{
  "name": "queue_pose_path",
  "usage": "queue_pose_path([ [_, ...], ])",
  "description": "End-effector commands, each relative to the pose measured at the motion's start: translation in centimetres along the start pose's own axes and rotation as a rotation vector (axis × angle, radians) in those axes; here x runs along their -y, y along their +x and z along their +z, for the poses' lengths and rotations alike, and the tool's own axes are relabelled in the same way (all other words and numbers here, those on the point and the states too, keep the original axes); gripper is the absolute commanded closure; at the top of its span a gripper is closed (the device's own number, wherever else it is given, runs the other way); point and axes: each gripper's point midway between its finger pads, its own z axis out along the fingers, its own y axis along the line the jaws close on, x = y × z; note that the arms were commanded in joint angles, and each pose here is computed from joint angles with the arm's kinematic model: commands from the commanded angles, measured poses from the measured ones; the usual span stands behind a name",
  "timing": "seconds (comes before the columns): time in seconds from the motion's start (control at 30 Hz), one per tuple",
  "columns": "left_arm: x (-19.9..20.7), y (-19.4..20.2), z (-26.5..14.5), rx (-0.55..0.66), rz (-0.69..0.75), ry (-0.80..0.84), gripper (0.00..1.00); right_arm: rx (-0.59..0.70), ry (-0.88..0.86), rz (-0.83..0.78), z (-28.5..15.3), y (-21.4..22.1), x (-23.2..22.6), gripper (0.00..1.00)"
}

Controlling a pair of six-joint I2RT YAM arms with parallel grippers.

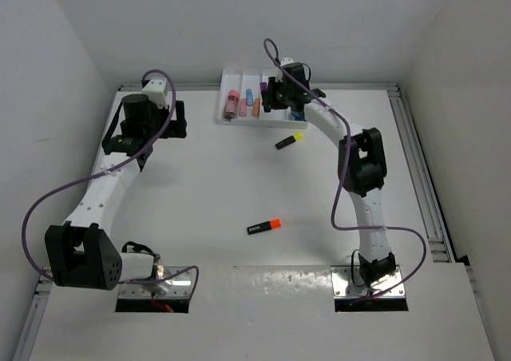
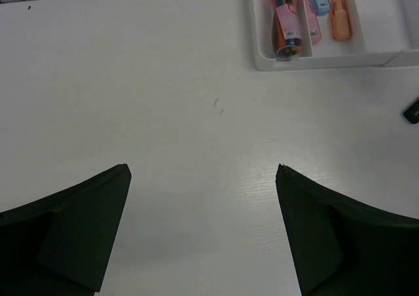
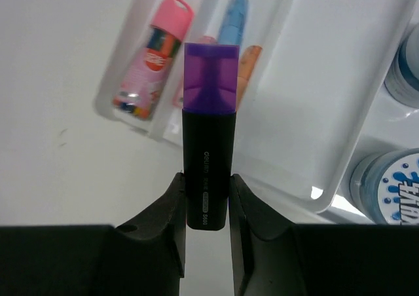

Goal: Sort the stationery into containers
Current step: Place the pen in the storage box.

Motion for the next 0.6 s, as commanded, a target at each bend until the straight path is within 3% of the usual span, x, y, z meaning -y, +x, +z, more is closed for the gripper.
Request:
queue_pose_path([
  [0.0,0.0,-1.3,-0.5,0.060,-0.013,0.022,0.00,0.089,0.060,0.034,2.6,-1.3,2.2,1.00],
  [0.23,2.0,0.2,-0.8,0.038,-0.002,0.115,0.00,0.232,0.168,0.003,5.1,-2.9,4.1,0.97],
  [0.27,3.4,0.4,-1.2,0.042,0.047,0.190,0.00,0.236,0.180,0.000,4.9,-3.0,4.3,0.80],
  [0.33,6.2,2.0,-1.8,0.020,0.147,0.341,0.00,0.224,0.181,0.002,4.6,-2.7,4.3,0.58],
  [0.37,8.1,3.3,-2.4,0.003,0.262,0.418,0.00,0.223,0.169,0.009,3.7,-3.4,4.1,0.44],
  [0.47,12.5,7.6,-4.2,-0.063,0.433,0.603,0.04,0.213,0.142,0.047,0.9,-4.6,3.7,0.35],
  [0.57,16.2,11.6,-6.2,-0.130,0.512,0.722,0.08,0.199,0.107,0.099,-3.3,-6.0,3.4,0.33],
])
